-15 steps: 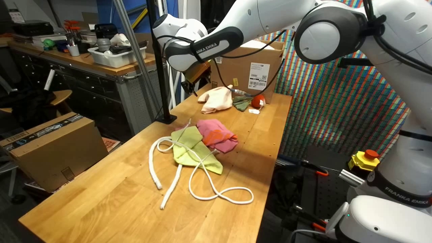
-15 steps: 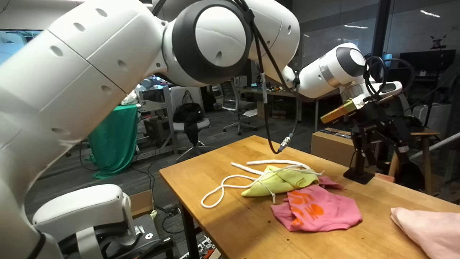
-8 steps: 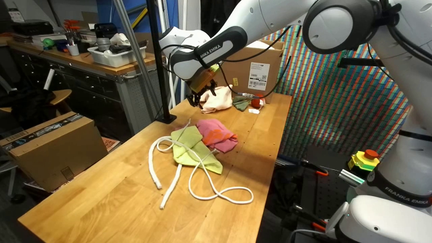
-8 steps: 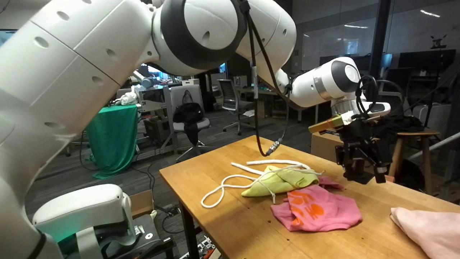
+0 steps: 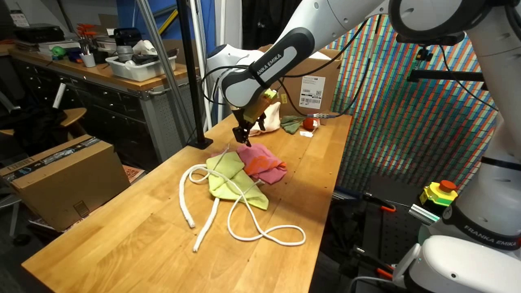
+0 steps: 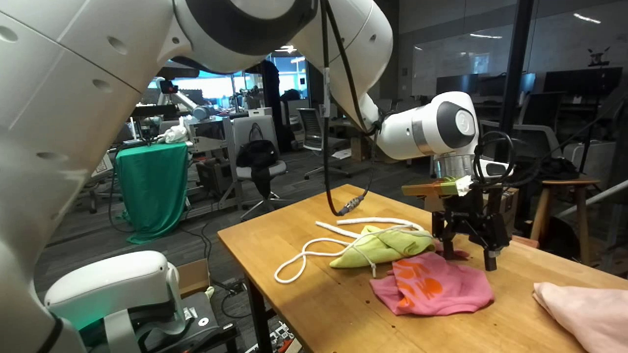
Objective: Pick up the clothes from the table and put them around the table.
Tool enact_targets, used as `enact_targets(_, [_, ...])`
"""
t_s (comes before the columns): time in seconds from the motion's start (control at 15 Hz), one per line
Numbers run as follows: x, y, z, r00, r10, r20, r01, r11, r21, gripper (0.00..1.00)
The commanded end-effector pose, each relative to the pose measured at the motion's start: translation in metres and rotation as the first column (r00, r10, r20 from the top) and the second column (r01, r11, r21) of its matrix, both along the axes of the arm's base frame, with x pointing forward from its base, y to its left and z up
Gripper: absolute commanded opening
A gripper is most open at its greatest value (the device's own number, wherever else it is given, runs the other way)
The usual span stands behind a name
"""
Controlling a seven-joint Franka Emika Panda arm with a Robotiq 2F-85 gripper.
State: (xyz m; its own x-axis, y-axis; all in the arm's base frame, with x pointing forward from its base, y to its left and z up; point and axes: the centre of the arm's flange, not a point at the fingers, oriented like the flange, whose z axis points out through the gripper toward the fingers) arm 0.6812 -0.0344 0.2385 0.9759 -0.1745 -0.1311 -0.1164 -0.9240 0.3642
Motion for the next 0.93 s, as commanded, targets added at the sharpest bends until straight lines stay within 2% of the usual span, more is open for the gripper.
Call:
enact_targets(0.0, [-0.041,0.002,0.002,0.996,0.089,0.008,-0.089,0.991,0.097,1.0])
enact_targets(0.53, [-0.067,0.021,-0.008,0.965,0.255,0.058,-0.261,0.936,0.236,1.0])
enact_targets(0.87, [-0.075,0.026,-0.022,0.958,0.281,0.05,-0.284,0.927,0.244,1.0])
